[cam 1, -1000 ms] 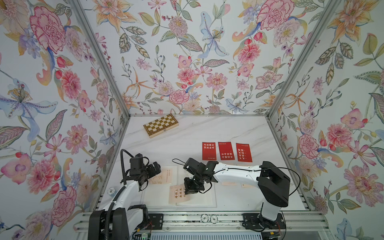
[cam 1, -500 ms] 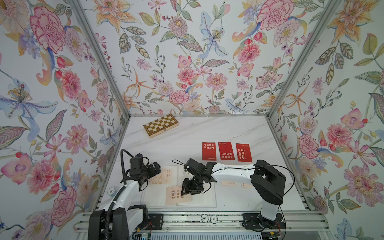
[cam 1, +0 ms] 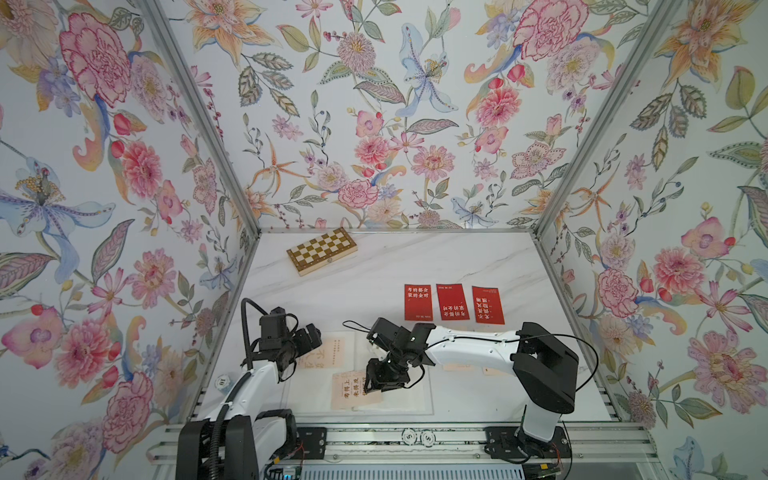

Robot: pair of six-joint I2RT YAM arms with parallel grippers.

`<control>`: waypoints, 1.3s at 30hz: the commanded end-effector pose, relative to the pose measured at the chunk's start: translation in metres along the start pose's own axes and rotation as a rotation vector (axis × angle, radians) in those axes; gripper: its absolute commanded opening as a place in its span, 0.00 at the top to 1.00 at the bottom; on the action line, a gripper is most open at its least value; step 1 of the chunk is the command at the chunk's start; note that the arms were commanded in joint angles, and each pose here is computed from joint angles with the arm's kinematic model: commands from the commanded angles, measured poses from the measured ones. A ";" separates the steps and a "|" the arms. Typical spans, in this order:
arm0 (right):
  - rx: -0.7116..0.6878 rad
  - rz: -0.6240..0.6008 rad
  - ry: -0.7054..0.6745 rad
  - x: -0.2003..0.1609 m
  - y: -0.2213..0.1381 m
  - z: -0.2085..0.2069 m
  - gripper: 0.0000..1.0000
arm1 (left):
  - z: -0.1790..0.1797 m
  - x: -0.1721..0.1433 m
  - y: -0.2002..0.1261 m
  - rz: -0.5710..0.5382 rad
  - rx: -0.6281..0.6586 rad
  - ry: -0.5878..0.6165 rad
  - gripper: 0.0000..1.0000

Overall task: Place the photos into the photo albums
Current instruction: Insert the photo into the photo album.

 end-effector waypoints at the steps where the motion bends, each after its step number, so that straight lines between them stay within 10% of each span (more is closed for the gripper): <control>1: -0.062 -0.026 -0.032 -0.004 -0.009 0.003 0.53 | 0.003 -0.015 0.002 0.082 -0.001 -0.015 0.03; 39: 0.002 0.124 -0.134 0.011 0.041 0.058 0.57 | 0.000 -0.016 0.002 0.075 -0.016 -0.003 0.04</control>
Point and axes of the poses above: each gripper's point midway between its finger pads, its own y axis out along the fingers, its own z axis along the line the jaws close on, x = y × z, the point moved 9 cm from there along -y, back along the fingers, and after that the axes turned 15 degrees about y, right-handed, at the moved point
